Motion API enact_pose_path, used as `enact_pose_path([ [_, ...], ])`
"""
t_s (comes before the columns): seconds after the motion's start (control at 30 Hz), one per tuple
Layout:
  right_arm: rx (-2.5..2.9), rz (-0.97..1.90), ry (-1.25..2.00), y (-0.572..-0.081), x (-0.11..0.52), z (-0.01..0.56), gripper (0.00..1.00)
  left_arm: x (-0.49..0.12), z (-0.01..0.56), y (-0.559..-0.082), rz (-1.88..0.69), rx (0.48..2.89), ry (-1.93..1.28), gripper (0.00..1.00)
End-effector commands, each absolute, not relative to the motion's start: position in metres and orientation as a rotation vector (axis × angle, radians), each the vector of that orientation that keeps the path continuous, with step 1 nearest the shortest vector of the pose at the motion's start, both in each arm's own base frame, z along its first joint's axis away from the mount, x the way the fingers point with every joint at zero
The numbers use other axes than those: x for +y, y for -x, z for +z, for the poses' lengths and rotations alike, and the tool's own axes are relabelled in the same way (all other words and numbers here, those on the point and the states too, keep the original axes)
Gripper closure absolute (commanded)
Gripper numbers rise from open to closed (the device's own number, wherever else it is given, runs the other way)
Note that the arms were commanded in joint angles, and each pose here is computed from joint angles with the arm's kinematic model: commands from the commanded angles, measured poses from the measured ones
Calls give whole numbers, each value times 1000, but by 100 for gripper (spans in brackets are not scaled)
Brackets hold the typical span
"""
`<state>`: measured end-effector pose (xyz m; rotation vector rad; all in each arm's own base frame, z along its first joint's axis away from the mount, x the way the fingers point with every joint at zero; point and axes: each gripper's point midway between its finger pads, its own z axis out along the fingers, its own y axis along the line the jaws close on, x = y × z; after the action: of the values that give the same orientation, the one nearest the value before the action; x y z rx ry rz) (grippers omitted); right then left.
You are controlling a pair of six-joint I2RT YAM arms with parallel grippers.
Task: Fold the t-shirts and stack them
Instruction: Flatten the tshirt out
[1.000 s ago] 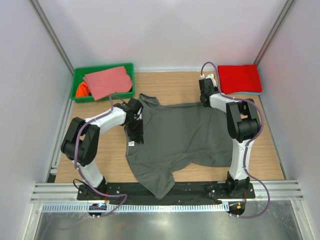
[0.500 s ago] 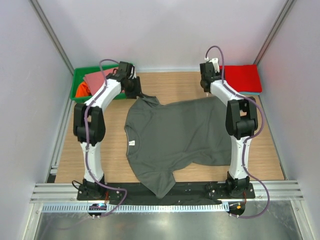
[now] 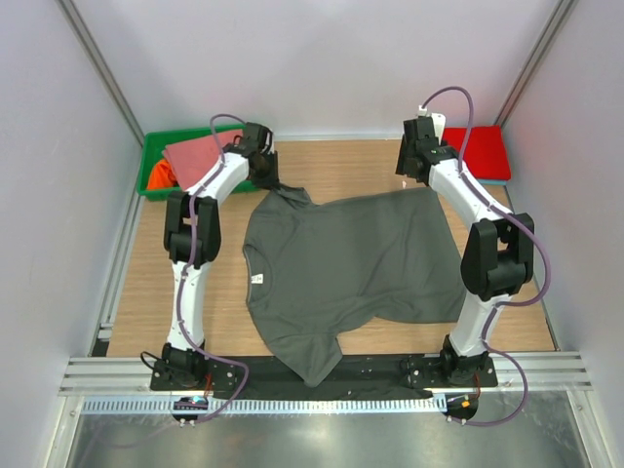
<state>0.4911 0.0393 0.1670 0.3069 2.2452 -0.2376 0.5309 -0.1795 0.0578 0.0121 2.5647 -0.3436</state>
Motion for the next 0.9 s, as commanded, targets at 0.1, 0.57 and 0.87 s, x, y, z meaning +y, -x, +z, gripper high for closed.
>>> enact_pose_path([
  [0.1, 2247, -153, -326, -482, 48, 172, 36, -192, 73, -538, -396, 2477, -37, 69],
  [0.57, 2284, 561, -363, -526, 207, 138, 68, -248, 75, -576, -693, 2363, -101, 62],
  [0.87, 2248, 900, -366, -553, 282, 136, 66, -283, 148, -595, -802, 2140, -176, 56],
])
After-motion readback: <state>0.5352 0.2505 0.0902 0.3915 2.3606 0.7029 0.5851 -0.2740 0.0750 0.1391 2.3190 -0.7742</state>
